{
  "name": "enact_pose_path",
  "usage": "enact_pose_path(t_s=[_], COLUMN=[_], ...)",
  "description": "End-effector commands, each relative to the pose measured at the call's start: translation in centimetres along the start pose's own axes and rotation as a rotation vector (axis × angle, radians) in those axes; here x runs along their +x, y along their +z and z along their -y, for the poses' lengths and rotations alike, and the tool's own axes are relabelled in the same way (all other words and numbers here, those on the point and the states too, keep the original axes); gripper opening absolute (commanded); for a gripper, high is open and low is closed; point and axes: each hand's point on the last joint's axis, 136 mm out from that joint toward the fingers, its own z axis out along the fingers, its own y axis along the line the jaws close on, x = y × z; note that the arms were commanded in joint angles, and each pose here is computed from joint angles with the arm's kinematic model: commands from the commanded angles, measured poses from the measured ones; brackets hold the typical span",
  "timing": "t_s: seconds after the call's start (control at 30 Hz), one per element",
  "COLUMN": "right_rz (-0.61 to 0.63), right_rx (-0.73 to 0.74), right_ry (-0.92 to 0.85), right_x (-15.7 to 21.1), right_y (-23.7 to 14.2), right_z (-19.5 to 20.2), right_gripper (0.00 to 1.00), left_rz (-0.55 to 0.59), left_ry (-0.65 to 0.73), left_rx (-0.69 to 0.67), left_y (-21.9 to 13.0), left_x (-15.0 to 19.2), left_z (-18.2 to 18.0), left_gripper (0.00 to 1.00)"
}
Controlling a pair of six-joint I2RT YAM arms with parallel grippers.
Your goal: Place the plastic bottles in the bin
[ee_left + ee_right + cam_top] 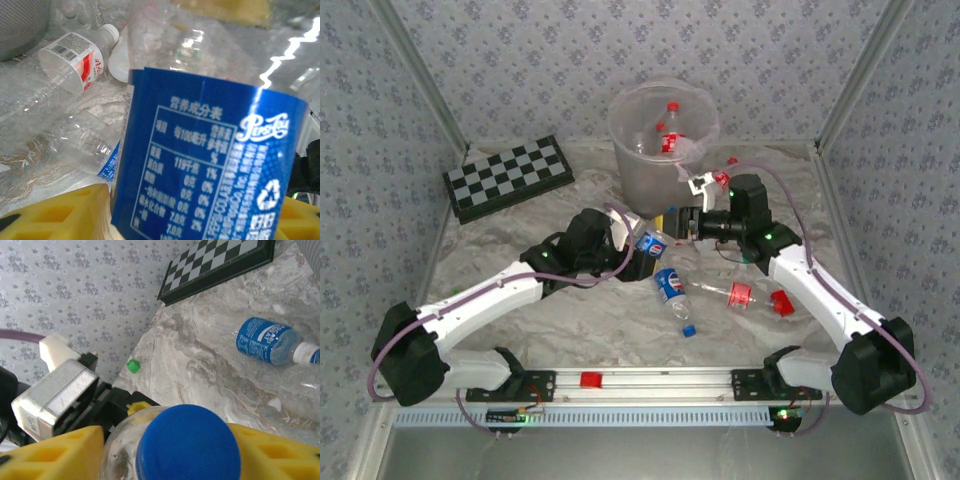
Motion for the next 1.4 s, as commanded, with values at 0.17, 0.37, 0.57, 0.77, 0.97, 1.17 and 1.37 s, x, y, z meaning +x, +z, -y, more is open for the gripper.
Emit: enact_pose_path(t_s=[0.17, 0.37, 0.57, 0.77, 0.97, 1.17, 1.37], right_rz=[0.033, 0.086, 0.180, 0.124, 0.096, 0.048, 0.029], right_rx=[0.053, 0.128, 0.191, 0.325, 0.419, 0.472, 0.468], right_ry=[-0.108, -0.217, -0.238, -0.197, -0.070, -0.040, -0.003], right_x=[-2.9, -7.2, -12.9, -10.9, -7.1, -4.6, -4.0], right_y=[-1.4, -3.9, -6.4, -6.3, -8.0, -9.3, -8.5], right_z=[-2.1, -4.2, -5.0, -2.0, 1.8, 3.2, 4.8], right_gripper=[0.49, 0.40, 0.31, 0.36, 0.62, 0.75, 0.77], left_rz=[0.064, 0.105, 0.159, 0.066, -0.106, -0.279, -0.259], left_ry=[0.024, 0.020, -0.022, -0.104, -0.036, -0.050, -0.178], left_rx=[-0.023, -0.056, -0.118, -0.225, -0.156, -0.387, -0.652], left_y=[-0.4, -2.3, -4.6, -5.3, -3.4, -8.3, -11.7], left_x=[-1.8, -2.3, -2.0, 1.7, 6.6, 10.5, 12.5], left_z=[-0.1, -0.4, -1.7, -4.2, -2.3, -4.9, -9.5], left_gripper=[0.66, 0.91, 0.93, 0.93, 0.99, 1.00, 1.00])
